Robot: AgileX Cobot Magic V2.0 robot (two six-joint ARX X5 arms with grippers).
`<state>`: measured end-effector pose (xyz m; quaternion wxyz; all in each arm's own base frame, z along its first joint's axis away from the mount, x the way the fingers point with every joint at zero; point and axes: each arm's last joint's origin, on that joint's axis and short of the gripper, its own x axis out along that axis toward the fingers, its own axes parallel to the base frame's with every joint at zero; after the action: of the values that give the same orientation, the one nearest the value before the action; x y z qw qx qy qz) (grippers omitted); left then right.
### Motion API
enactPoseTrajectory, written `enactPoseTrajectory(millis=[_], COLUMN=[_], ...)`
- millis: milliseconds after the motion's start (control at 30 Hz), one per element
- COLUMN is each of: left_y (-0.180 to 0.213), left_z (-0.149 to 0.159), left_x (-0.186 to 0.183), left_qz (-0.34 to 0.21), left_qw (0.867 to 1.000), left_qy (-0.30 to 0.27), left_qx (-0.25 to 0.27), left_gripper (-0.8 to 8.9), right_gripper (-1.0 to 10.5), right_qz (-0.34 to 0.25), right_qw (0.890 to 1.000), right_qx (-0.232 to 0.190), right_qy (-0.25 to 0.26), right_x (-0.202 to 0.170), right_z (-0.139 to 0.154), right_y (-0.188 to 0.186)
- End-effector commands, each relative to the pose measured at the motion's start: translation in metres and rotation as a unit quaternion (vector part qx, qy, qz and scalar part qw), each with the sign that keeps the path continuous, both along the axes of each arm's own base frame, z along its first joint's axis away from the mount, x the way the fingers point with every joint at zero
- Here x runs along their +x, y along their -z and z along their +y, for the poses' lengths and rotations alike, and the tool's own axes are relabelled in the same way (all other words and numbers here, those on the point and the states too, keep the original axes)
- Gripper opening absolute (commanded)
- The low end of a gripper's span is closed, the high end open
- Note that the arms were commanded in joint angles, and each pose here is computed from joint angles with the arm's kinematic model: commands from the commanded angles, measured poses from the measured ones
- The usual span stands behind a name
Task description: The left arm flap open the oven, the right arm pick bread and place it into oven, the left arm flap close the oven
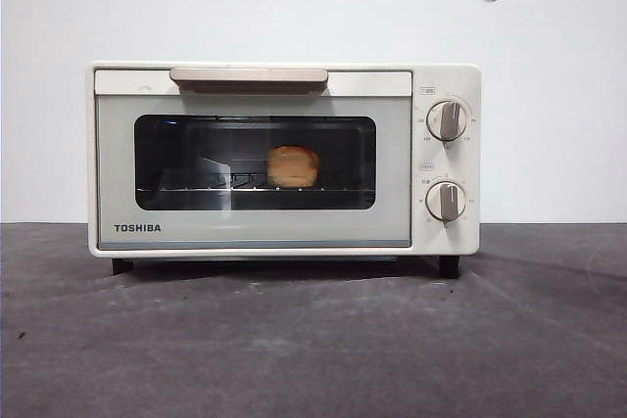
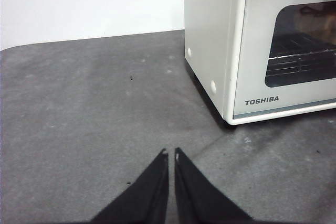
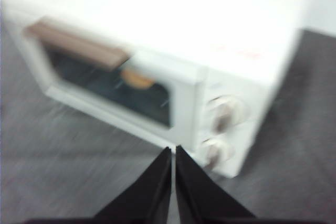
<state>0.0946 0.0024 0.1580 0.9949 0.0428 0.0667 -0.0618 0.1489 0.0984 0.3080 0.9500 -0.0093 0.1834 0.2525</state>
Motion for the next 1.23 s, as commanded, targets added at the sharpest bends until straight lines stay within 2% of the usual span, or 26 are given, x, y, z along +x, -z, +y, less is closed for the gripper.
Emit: enactPoseTrajectory(millis=[33, 133, 367, 567, 767, 967, 1233], left_y=[0.008, 0.008, 0.008, 0.008, 0.008, 0.008, 0.008], left_z=[0.0, 0.0, 0.0, 0.0, 0.0, 0.0, 0.0], left_x=[0.001, 0.001, 0.001, 0.001, 0.001, 0.001, 0.001], left_qz=[0.012, 0.012, 0.012, 0.012, 0.012, 0.012, 0.012], left_qw=[1.0, 1.0, 1.0, 1.0, 1.0, 1.0, 1.0], left_qy=[-0.002, -0.002, -0.002, -0.002, -0.002, -0.002, -0.002], left_qx=[0.003, 0.003, 0.003, 0.003, 0.003, 0.003, 0.003], left_gripper=[0.29, 0.29, 0.29, 0.29, 0.29, 0.29, 0.29], right_gripper=[0.1, 0.1, 0.1, 0.1, 0.1, 0.1, 0.1], right_qz=[-0.029, -0.061, -0.157, -0.196, -0.201, -0.215, -0.209], right_qw=[0.999, 0.994, 0.963, 0.942, 0.935, 0.929, 0.929], right_qx=[0.014, 0.027, 0.054, 0.055, 0.052, 0.053, 0.054], right_qy=[0.03, 0.09, 0.212, 0.267, 0.289, 0.297, 0.302], right_x=[0.0, -0.002, -0.02, -0.035, -0.045, -0.051, -0.053], right_z=[-0.016, -0.039, -0.083, -0.098, -0.103, -0.105, -0.105], right_y=[-0.006, -0.009, 0.016, 0.057, 0.091, 0.108, 0.128])
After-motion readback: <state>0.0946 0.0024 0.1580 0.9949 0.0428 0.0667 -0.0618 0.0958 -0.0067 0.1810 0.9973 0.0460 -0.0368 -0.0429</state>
